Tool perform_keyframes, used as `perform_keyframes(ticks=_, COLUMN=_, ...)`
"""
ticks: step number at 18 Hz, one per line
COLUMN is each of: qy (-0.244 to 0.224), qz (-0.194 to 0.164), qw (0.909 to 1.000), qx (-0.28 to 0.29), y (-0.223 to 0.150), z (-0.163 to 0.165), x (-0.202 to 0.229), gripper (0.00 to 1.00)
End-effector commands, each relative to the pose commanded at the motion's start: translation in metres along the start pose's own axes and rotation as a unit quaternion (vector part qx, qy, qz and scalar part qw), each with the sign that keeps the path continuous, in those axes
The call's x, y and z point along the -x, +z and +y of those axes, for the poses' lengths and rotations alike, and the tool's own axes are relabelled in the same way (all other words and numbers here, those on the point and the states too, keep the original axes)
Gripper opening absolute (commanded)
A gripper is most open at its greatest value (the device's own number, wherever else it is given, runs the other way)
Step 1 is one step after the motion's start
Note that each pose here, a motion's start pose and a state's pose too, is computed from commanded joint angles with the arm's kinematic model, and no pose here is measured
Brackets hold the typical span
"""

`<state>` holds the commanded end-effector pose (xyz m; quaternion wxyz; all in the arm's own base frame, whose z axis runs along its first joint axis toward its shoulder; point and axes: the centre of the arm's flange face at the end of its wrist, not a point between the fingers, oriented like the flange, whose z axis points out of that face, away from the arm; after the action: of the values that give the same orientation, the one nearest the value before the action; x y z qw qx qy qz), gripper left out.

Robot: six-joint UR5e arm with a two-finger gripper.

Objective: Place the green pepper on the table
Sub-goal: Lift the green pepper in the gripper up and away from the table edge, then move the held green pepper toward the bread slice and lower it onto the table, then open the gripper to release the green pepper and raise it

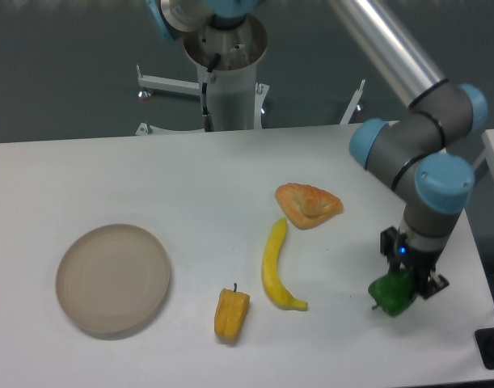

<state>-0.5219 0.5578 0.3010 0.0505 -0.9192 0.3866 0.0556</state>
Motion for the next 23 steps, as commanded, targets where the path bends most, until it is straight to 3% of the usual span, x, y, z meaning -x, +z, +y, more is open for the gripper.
perform_keyframes(ticks=3, qy=-0.013, qz=0.017, qw=0.9998, qx=-0.004, y=0.006, z=0.013, x=-0.024, gripper=0.26)
perform_keyframes(ticks=7, qy=-0.036, qz=0.036, qw=0.9983, qx=-0.028, y=0.021, z=0.005, x=-0.041, gripper=0.26)
perform_keyframes(ticks=14, qy=-0.069, qz=0.059, qw=0.994, qx=-0.061, y=0.035, z=0.017, x=-0.047, gripper=0.27)
perform_keyframes(ticks=23, qy=-0.071, qz=0.064, qw=0.9935, qx=-0.062, y=0.038, z=0.018, x=-0.049, gripper=0.31)
